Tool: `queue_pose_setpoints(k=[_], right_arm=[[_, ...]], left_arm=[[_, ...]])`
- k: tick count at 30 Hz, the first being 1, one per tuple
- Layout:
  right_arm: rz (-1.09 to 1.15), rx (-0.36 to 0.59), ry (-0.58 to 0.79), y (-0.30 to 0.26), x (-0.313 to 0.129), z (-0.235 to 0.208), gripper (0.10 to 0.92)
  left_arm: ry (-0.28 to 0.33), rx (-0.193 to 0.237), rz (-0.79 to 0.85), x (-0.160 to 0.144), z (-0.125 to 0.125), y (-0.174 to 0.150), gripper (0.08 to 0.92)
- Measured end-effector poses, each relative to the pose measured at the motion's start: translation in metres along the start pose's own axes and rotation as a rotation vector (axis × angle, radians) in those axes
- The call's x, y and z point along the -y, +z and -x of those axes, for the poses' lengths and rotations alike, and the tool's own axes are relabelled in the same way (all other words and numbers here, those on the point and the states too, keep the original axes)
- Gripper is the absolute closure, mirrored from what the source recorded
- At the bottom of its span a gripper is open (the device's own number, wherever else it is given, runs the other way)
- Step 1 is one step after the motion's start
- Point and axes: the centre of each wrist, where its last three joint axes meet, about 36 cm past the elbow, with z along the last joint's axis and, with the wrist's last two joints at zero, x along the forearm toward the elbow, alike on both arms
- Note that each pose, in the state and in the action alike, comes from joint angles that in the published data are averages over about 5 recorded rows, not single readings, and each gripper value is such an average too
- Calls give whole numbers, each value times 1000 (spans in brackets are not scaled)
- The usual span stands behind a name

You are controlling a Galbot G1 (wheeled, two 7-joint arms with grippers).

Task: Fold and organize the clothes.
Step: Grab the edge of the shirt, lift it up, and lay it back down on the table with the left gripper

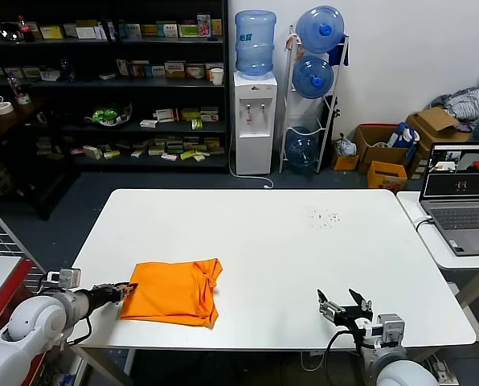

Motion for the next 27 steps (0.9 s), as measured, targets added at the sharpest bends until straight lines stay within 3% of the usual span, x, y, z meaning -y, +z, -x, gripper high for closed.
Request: queue_pose_setpoints(k=[9, 14, 20, 27], right_arm=[[2, -5, 4, 2, 0, 2, 200], [5, 1, 6, 1, 0, 1, 200], [10, 7, 7, 2, -1, 2, 200], [11, 11, 0, 2, -3, 3, 200]], left_arm=[[19, 13, -21, 7, -6, -1, 892], [32, 37, -25, 17, -12, -5, 904], [43, 99, -13, 38, -24, -17, 904], [7, 168, 57, 67, -49, -31, 904]])
